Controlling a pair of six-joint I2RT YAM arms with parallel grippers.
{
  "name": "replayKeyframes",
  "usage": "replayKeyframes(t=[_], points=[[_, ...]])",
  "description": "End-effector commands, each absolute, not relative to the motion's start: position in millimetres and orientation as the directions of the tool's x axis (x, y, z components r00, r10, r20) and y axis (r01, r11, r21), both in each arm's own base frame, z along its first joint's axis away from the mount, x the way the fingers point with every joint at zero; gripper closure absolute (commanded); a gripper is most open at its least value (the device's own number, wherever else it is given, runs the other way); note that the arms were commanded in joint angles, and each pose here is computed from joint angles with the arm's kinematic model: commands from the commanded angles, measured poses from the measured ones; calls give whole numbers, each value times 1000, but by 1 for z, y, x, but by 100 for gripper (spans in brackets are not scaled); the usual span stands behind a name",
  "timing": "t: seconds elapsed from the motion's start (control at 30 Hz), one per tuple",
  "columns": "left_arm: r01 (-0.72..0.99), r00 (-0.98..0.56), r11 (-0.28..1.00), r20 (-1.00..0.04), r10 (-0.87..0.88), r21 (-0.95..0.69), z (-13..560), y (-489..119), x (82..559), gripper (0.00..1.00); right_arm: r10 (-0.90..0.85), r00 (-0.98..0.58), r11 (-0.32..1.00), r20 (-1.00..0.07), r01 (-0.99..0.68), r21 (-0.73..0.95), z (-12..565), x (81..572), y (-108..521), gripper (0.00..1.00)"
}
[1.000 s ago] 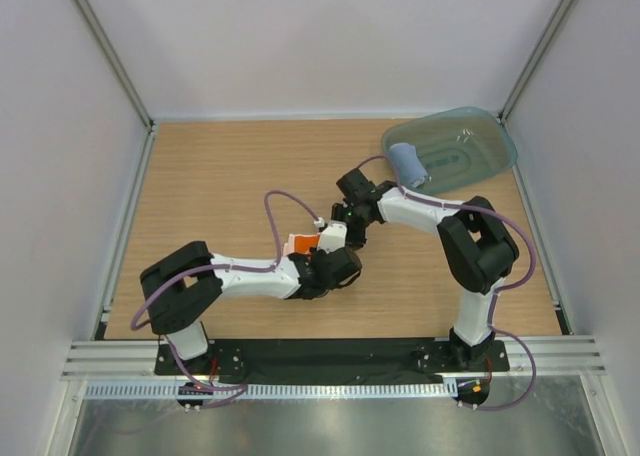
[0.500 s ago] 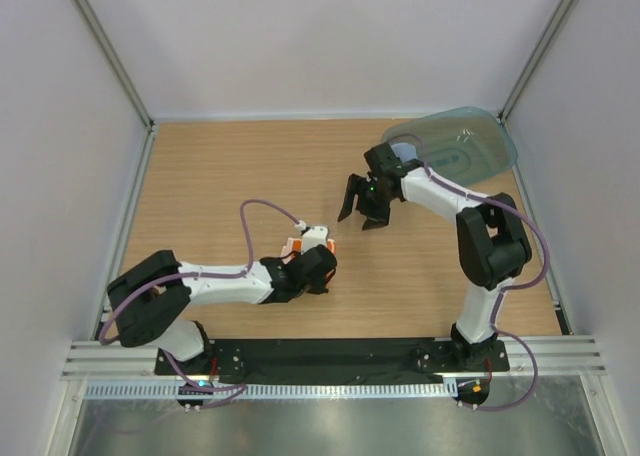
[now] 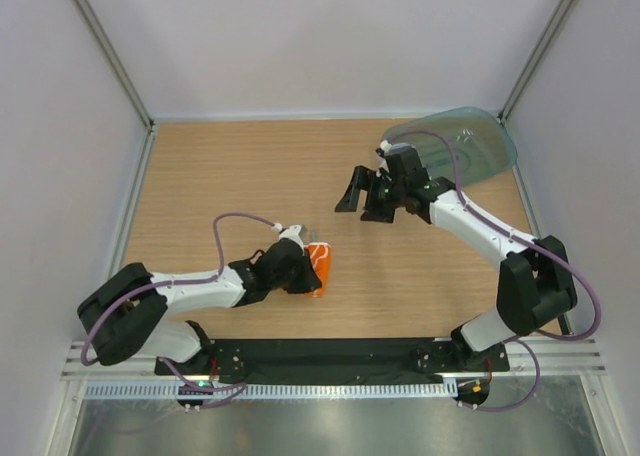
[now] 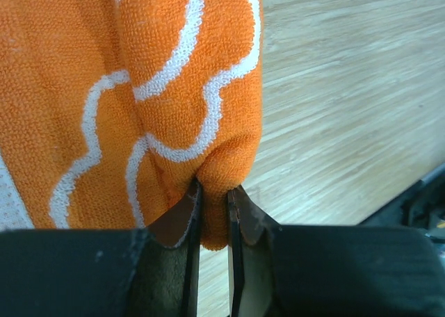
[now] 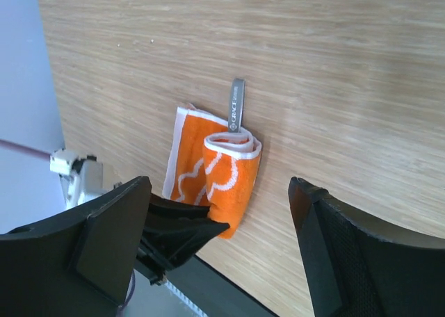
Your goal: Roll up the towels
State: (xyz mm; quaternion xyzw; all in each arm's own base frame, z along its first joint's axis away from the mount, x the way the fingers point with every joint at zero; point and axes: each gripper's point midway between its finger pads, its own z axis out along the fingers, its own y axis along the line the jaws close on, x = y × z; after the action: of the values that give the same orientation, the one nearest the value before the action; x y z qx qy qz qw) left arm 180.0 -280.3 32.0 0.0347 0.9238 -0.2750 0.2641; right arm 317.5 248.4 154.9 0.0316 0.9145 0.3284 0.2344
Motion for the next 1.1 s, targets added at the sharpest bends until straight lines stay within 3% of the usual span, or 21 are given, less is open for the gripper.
replayKeyframes(t=[0.0, 0.17, 0.53, 0.77, 0.93, 1.07], points=[[159, -915, 815, -392, -90, -558, 20, -270, 163, 100, 233, -874, 696, -426, -156, 701, 168, 314, 263, 12], [117, -926, 717, -337, -171, -687, 31, -270, 165, 100, 256, -886, 664, -387, -130, 736, 146, 296, 260, 12], [14, -930, 612, -236, -283, -791, 36, -262, 176, 100, 281, -916, 588, -287, -72, 806, 106, 271, 270, 15], [-17, -933, 568, -191, -305, -823, 34, -260, 179, 100, 209, -932, 567, -295, -130, 813, 83, 249, 301, 23], [-25, -937, 550, -172, -304, -835, 36, -262, 180, 100, 182, -954, 569, -240, -96, 817, 54, 236, 318, 28], [-18, -938, 550, -177, -299, -835, 38, -262, 180, 100, 157, -961, 555, -229, -106, 825, 44, 232, 336, 37]])
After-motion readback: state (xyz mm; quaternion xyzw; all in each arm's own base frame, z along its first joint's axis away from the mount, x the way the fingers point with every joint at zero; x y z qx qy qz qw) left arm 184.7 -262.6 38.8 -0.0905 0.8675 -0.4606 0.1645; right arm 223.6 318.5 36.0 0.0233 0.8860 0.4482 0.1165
